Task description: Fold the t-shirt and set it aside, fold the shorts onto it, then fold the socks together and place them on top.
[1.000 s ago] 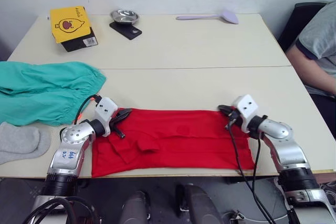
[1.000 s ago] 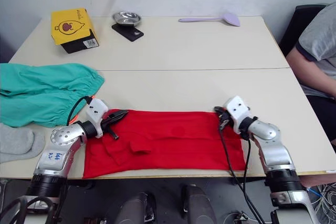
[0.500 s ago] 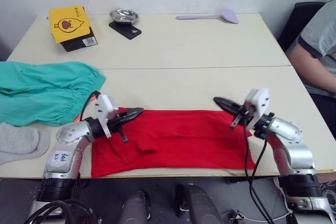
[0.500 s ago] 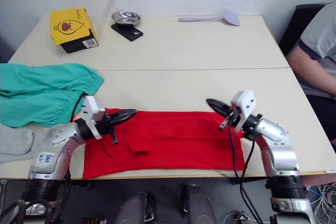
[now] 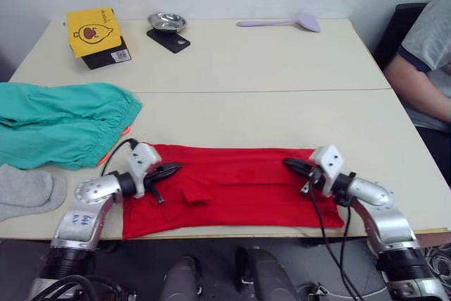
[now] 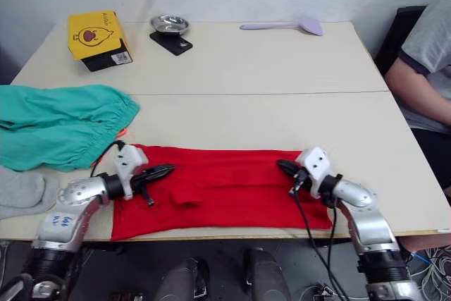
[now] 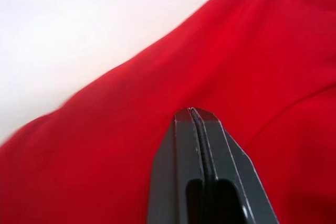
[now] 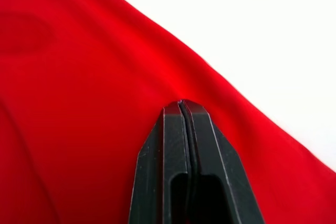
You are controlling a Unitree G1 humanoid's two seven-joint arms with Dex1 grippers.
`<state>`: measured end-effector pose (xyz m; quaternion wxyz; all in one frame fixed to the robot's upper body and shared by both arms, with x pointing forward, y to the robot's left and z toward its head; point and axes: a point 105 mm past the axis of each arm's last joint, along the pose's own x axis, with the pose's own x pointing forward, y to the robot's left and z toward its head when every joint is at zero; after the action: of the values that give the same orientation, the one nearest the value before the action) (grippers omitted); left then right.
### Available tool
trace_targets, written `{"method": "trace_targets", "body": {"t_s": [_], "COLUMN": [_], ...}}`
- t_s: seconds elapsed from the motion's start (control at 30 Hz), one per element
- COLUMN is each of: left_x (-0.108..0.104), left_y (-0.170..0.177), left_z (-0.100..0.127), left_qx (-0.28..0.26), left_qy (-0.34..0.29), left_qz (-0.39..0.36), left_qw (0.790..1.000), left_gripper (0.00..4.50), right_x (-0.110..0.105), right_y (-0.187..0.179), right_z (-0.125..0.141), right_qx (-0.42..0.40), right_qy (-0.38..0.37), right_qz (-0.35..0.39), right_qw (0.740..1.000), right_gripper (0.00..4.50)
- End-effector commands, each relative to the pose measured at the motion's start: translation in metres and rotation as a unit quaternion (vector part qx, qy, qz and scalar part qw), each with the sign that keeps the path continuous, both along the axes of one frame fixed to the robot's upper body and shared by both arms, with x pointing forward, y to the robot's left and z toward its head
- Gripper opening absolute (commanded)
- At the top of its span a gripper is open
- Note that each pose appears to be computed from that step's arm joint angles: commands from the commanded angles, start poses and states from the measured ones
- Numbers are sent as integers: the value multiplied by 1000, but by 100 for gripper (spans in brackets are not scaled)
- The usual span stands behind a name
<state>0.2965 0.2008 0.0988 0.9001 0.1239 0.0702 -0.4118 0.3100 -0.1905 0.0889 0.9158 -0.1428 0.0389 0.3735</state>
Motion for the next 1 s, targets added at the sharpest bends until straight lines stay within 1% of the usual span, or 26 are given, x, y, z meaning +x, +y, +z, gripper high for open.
{"method": "trace_targets", "body": {"t_s": [0.03,0.07,0.13,0.2,0.23,0.27,0.33,0.37,0.47,0.67,0.7,0.83,1.0], "left_x": [-26,-35,-51,-62,-68,-73,-85,-88,-85,-84,-85,-76,-72], "left_y": [6,9,18,24,25,25,25,25,27,18,16,5,1], "left_z": [35,38,39,39,39,38,32,29,17,3,2,-3,-9], "left_qx": [-18,-11,26,70,77,87,110,123,175,202,203,211,224], "left_qy": [-51,-53,-52,-58,-57,-55,-46,-46,-65,-70,-69,-92,-93], "left_qz": [-87,-112,-151,-179,-193,-207,-236,-244,-254,-290,-295,-299,-308], "left_qw": [995,992,987,980,976,973,964,961,949,933,931,926,920], "left_gripper": [2,2,2,38,56,84,84,84,84,84,84,84,84], "right_x": [-12,-16,-24,-30,-33,-35,-37,-38,-37,-37,-37,-36,-35], "right_y": [7,10,16,20,22,24,27,27,28,32,32,34,35], "right_z": [22,26,32,36,37,37,36,36,35,33,33,33,34], "right_qx": [36,41,43,42,41,39,37,37,40,42,42,41,42], "right_qy": [-23,-24,-27,-26,-24,-22,-18,-17,-16,-14,-14,-15,-15], "right_qz": [58,76,108,130,139,145,154,154,154,155,155,154,153], "right_qw": [997,996,993,990,989,988,987,987,987,987,987,987,987], "right_gripper": [0,0,0,0,0,0,0,0,0,0,0,0,0]}}
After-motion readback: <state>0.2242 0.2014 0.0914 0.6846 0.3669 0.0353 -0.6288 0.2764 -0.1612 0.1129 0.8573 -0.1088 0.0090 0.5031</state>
